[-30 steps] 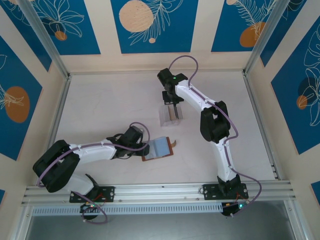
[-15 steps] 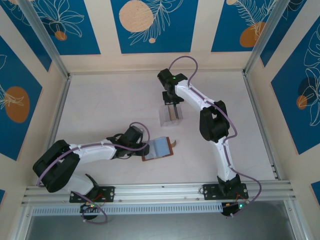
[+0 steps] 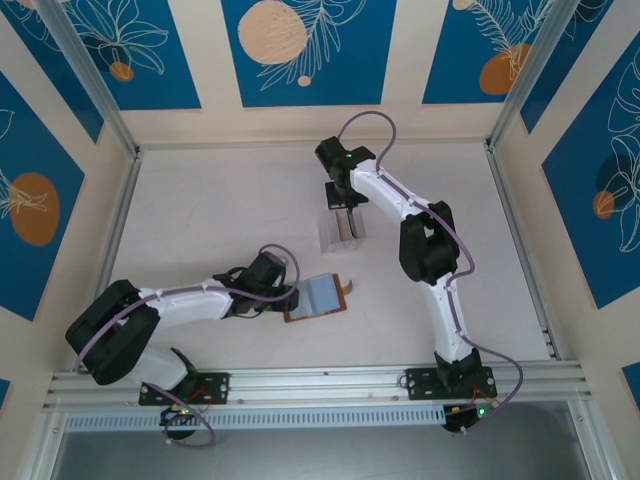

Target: Put the credit cards into the card holder

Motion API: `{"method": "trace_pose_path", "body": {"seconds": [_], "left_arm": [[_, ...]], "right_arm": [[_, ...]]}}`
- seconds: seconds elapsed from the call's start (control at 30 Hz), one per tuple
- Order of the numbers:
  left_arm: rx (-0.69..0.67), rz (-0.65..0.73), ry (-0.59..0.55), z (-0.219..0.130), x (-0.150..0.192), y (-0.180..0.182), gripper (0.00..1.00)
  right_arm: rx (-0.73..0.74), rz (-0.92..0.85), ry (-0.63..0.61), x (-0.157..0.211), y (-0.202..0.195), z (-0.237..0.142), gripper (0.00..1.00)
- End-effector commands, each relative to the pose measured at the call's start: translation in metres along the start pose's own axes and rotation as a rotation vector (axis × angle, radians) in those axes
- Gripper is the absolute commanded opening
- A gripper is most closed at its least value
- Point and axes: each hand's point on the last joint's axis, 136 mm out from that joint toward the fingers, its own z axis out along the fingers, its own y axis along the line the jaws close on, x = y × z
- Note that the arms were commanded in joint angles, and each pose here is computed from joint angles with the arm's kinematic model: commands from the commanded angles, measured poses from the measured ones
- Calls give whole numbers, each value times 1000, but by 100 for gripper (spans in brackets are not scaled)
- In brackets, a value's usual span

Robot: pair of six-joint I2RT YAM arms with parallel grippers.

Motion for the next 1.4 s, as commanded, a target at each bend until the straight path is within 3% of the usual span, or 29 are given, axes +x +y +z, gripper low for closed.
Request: {"method": "trace_pose_path", "body": {"seconds": [0.0,0.8,1.2,1.37], "left_arm": [[17,-19,56,9,13,2,48],[15,-26,60,11,14,3,48],[25,-22,60,10,13,0,48],[29,-17,55,9,12,-1,48]], "right_arm": [[3,4,-26,-8,-9,-19,0],[-85,71,-66,-1,-20,-46,0],[-184,75,-150,-4,-17,-96,0],[-323,61,-163,15,9,-124,0]]}}
